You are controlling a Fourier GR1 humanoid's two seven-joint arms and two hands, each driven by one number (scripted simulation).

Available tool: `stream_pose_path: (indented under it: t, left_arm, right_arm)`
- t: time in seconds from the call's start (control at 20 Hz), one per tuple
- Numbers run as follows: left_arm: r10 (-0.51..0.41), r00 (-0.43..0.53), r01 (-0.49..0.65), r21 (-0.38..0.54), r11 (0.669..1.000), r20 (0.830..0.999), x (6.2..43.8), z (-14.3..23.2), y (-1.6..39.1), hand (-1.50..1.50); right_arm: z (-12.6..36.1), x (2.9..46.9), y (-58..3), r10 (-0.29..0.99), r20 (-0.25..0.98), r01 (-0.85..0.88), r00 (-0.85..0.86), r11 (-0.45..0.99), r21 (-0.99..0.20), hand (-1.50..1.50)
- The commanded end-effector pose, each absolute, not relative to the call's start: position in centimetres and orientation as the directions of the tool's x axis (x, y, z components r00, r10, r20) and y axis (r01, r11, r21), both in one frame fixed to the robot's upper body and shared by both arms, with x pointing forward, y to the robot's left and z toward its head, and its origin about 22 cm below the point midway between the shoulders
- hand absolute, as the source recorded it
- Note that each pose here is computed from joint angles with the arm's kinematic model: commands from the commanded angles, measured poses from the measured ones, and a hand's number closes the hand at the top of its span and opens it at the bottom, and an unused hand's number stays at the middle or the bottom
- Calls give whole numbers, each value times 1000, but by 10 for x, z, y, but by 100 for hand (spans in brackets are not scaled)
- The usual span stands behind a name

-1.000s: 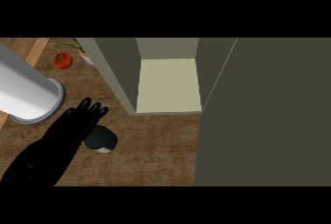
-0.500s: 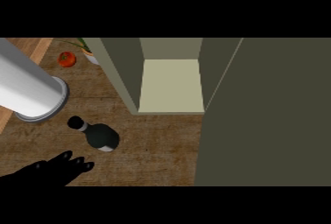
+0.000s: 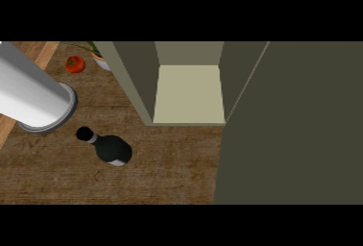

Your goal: Pick up the wine, place it into the cabinet and close the cabinet

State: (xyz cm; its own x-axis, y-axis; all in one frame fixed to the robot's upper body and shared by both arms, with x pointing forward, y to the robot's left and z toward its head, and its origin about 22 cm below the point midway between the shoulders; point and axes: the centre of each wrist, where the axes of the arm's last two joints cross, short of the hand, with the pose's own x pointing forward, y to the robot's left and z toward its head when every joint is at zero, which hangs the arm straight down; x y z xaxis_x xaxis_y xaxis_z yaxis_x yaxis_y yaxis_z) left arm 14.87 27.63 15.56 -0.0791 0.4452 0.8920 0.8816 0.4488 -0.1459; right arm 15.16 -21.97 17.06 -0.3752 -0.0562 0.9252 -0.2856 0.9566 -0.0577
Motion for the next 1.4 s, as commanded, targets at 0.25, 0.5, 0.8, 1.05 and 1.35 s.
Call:
stream_pose_path:
  t: [0.25, 0.5, 0.8, 1.05, 1.35]
  left_arm:
    - [463, -56, 878, -177, 445, 884, 124, 186, 272, -150]
    - [453, -80, 840, -184, 510, 888, 137, 179, 291, -150]
    - [414, -54, 790, -215, 574, 909, 153, 180, 287, -150]
    - [399, -70, 755, -213, 620, 914, 153, 145, 304, -150]
    - [387, -126, 705, -192, 682, 913, 191, 159, 310, -150]
  right_arm:
    - [191, 149, -220, -84, 921, -300, -382, 953, -37, -150]
    - [187, 150, -223, -84, 917, -289, -389, 957, -35, -150]
    - [194, 128, -214, -87, 920, -291, -382, 956, -31, -150]
    - [202, 141, -218, -70, 919, -297, -389, 954, -53, -150]
    - [204, 140, -213, -76, 920, -298, -385, 953, -47, -150]
